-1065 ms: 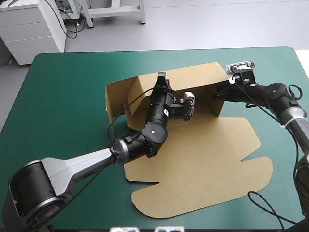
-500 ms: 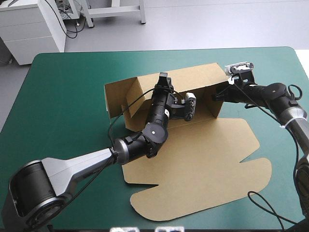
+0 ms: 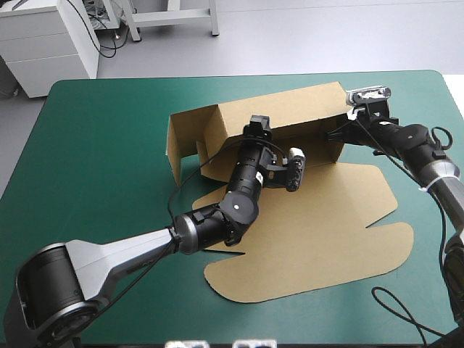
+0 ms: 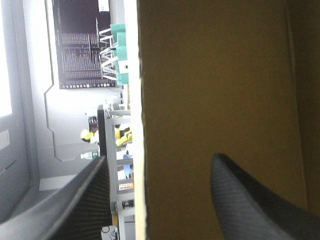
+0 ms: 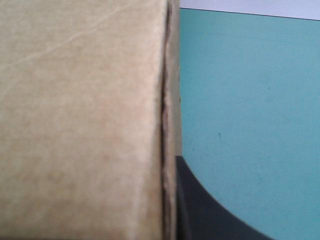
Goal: Fold the box
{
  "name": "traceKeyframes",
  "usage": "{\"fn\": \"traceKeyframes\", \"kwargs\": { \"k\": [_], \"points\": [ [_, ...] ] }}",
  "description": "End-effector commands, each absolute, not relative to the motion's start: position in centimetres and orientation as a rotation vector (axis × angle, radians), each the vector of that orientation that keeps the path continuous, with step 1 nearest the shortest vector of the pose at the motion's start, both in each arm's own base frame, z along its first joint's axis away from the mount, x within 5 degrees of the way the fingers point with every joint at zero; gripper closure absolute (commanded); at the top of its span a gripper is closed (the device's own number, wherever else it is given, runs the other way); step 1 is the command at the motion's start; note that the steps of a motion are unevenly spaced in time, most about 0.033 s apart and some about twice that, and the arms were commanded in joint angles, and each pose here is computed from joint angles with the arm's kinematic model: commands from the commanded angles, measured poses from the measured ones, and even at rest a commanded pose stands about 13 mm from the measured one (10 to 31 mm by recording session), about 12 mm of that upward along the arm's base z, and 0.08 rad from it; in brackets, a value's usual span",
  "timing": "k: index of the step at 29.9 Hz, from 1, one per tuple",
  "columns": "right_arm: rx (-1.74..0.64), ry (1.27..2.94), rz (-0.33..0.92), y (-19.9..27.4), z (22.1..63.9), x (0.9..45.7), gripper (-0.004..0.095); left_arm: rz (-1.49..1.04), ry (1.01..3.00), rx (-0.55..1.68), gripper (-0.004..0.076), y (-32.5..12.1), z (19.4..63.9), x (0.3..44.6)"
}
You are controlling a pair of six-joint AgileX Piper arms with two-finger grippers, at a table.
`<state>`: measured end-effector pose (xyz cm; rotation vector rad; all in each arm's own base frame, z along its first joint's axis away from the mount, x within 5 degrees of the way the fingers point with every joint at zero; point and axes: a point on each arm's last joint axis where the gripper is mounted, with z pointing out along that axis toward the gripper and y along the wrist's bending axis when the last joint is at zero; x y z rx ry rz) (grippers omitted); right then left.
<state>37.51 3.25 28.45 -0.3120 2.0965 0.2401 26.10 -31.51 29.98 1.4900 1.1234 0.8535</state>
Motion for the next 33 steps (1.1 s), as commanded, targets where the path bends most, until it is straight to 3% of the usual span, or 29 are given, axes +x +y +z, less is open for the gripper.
{"fn": "traceKeyframes", "kwargs": {
  "k": [1, 8, 10, 14, 19, 25, 33],
  "points": [
    [-0.227, 2.001, 0.258, 3.1, 31.5, 38.1, 0.0921, 0.899, 0.972, 1.399, 0.0292, -32.2, 33.8, 24.1],
    [-0.191, 2.067, 0.327, 3.4, 31.9, 40.4, 0.092, 0.937, 0.959, 1.352, 0.034, -33.4, 34.3, 21.4],
    [-0.194, 2.118, 0.326, 3.4, 31.8, 40.7, 0.092, 0.939, 0.96, 1.346, 0.0432, -33.5, 34.3, 20.9],
    [-0.184, 2.199, 0.322, 3.3, 31.9, 41.0, 0.092, 0.932, 1.013, 1.333, 0.0727, -33.5, 34.1, 20.3],
    [-0.212, 2.219, 0.32, 3.3, 32.5, 40.9, 0.092, 0.733, 1.218, 1.33, 0.0715, -32.7, 34.6, 19.7],
    [-0.224, 2.257, 0.328, 3.4, 32.4, 40.7, 0.092, 0.422, 1.356, 1.311, 0.0715, -30.0, 38.2, 18.0],
    [-0.222, 2.305, 0.299, 3.2, 32.1, 40.4, 0.092, 0.003, 1.759, 1.305, 0.0715, -20.9, 40.2, 21.0]
  ]
}}
